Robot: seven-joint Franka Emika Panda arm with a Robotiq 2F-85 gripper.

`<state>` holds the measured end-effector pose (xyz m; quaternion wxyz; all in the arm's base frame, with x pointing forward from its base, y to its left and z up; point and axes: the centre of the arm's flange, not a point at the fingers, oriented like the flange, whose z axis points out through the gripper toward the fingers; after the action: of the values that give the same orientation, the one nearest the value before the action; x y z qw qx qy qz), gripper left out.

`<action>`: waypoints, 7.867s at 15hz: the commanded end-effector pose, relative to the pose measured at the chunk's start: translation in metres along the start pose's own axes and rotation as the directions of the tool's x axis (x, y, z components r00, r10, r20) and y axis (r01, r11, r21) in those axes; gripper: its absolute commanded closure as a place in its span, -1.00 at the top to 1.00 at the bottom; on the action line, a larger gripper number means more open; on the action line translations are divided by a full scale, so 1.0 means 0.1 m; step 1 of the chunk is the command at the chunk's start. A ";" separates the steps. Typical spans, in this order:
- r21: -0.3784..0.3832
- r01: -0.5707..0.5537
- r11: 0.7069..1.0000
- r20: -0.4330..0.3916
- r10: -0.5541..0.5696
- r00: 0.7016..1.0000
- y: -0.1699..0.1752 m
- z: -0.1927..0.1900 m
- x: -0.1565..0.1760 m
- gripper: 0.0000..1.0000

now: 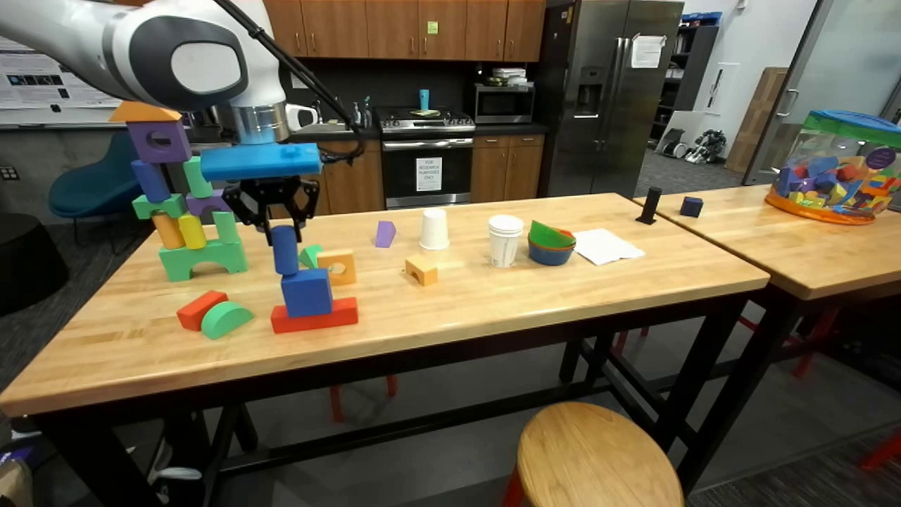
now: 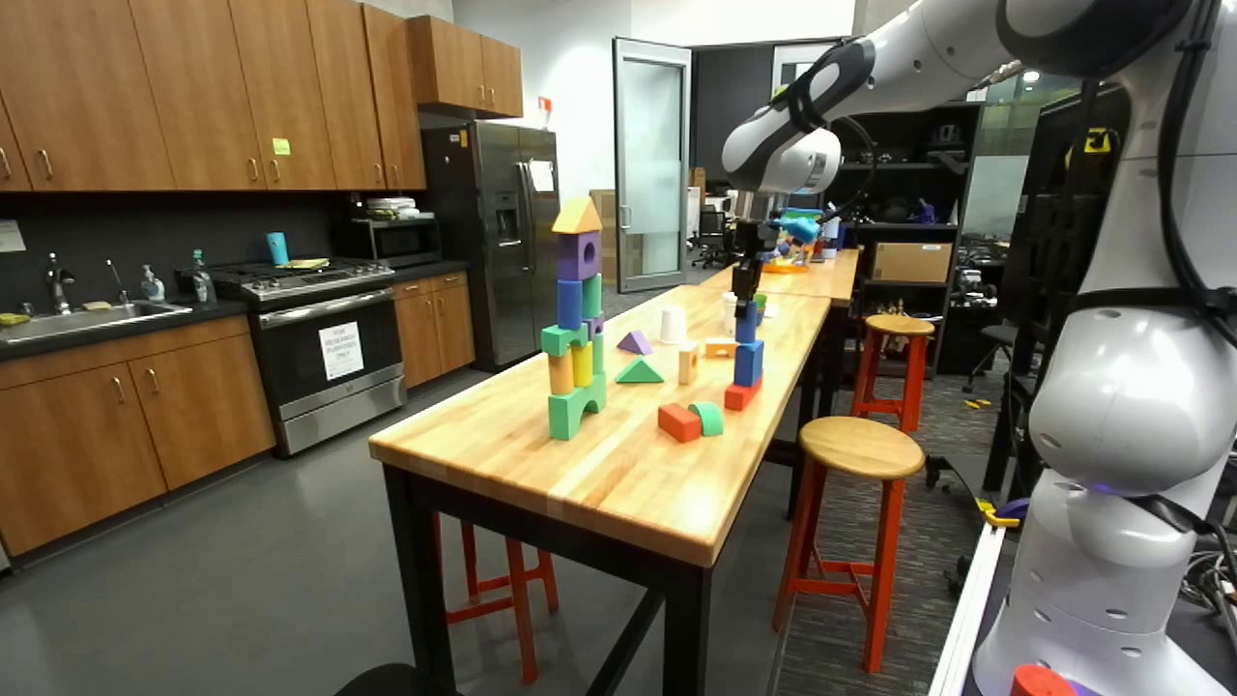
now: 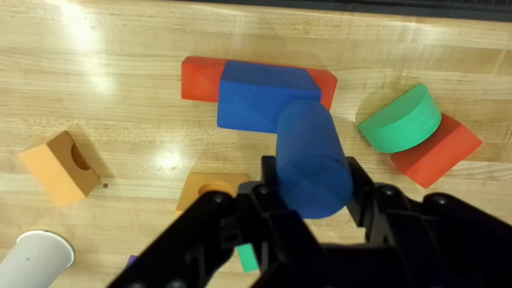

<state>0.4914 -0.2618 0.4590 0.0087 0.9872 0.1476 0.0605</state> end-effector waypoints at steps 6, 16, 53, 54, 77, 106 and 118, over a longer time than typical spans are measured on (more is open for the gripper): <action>-0.008 -0.005 1.000 0.005 0.005 1.000 -0.05 -0.02 -0.08 -0.65; -0.006 -0.012 1.000 0.012 0.012 1.000 -0.02 0.01 -0.12 -0.65; -0.014 -0.015 1.000 0.002 0.015 1.000 0.00 -0.01 -0.06 -0.65; -0.014 -0.015 1.000 0.001 0.015 1.000 0.00 -0.01 -0.06 -0.65; -0.054 0.022 0.998 0.032 -0.020 0.999 0.02 0.00 -0.07 -0.65; -0.042 0.040 0.998 0.031 -0.038 0.999 -0.10 0.01 -0.03 -0.65; -0.035 0.039 0.999 0.036 -0.038 0.999 -0.04 0.06 0.01 0.33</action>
<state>0.4918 -0.2580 0.4528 0.0299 0.9847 0.1653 0.0457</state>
